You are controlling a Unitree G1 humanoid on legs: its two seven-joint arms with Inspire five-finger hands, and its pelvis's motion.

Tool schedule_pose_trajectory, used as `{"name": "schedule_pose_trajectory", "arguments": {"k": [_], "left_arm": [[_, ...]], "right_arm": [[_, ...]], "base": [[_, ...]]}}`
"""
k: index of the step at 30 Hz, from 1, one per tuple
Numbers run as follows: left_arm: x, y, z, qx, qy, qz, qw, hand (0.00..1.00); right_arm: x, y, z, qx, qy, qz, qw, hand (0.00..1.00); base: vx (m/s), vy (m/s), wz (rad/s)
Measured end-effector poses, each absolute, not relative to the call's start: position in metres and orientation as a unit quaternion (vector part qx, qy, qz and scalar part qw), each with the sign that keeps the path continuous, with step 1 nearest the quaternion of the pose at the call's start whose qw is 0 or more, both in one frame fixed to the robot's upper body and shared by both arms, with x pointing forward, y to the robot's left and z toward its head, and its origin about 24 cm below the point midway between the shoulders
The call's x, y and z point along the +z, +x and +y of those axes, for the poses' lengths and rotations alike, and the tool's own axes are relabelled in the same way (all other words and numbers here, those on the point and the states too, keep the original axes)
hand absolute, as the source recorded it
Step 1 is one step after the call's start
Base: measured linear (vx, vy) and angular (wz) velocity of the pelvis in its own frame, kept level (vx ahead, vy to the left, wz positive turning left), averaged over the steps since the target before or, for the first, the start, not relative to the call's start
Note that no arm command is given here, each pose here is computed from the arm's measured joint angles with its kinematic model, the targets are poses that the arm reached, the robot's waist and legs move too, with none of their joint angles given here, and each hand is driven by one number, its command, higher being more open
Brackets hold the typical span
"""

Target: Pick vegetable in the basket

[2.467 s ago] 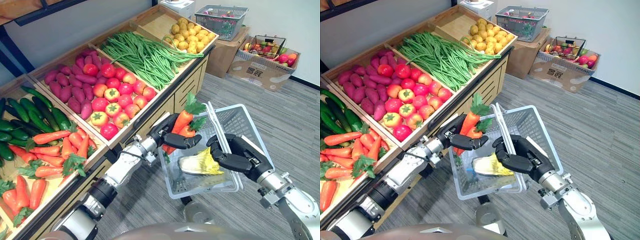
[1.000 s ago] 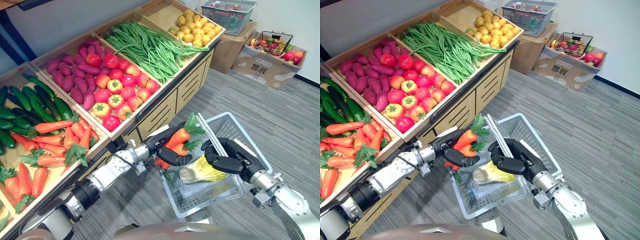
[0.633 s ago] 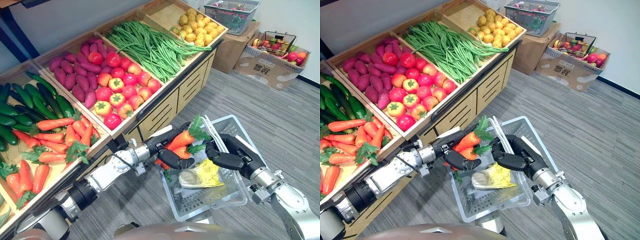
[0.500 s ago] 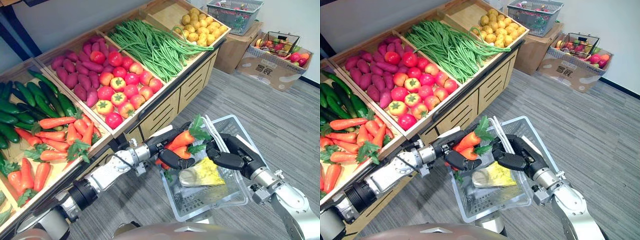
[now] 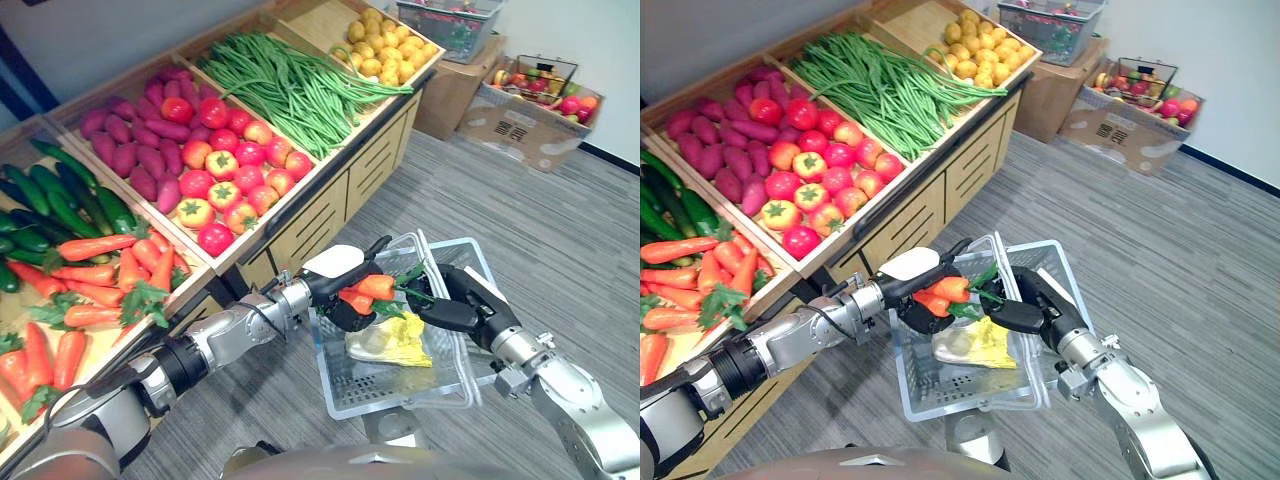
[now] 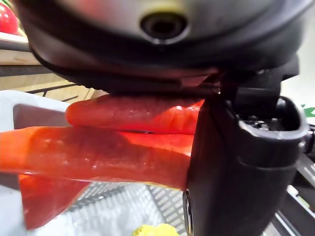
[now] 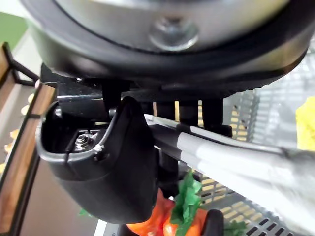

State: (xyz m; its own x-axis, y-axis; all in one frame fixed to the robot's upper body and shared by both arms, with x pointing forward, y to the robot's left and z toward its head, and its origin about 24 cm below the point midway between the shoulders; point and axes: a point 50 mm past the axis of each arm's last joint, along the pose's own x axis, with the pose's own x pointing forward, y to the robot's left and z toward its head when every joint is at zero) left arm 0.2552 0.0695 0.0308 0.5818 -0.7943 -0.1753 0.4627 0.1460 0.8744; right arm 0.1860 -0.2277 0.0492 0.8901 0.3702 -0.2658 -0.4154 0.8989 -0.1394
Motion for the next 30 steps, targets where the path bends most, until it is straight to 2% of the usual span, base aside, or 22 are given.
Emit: {"name": "schedule_pose_trajectory", "arguments": {"k": [6, 16, 17, 21, 24, 30], "left_arm": [[0.0251, 0.2546, 0.067, -0.406, 0.549, -0.208, 0.7, 0.0], [0.0248, 0.2547, 0.0684, -0.395, 0.561, -0.222, 0.692, 0.0], [0.0247, 0.2548, 0.0686, -0.395, 0.562, -0.222, 0.692, 1.0], [0.0248, 0.2551, 0.0688, -0.395, 0.564, -0.223, 0.69, 1.0], [0.0264, 0.2572, 0.0704, -0.393, 0.581, -0.232, 0.674, 1.0], [0.0271, 0.2578, 0.0703, -0.392, 0.582, -0.233, 0.673, 1.0]], "right_arm": [[0.0486, 0.1873, -0.23, 0.218, -0.092, 0.135, 0.962, 0.0], [0.052, 0.1916, -0.23, 0.224, -0.104, 0.134, 0.96, 0.0], [0.0518, 0.1916, -0.2298, 0.224, -0.104, 0.135, 0.96, 0.0], [0.0518, 0.1917, -0.2298, 0.222, -0.103, 0.134, 0.96, 0.0], [0.0523, 0.1923, -0.2297, 0.222, -0.104, 0.133, 0.96, 0.0], [0.0528, 0.1929, -0.2296, 0.222, -0.104, 0.132, 0.961, 0.0]], "base": [[0.03, 0.025, -0.15], [0.02, 0.025, -0.09], [0.03, 0.015, -0.08], [0.02, 0.014, -0.03], [0.01, 0.01, 0.0], [0.02, 0.019, 0.06]]}}
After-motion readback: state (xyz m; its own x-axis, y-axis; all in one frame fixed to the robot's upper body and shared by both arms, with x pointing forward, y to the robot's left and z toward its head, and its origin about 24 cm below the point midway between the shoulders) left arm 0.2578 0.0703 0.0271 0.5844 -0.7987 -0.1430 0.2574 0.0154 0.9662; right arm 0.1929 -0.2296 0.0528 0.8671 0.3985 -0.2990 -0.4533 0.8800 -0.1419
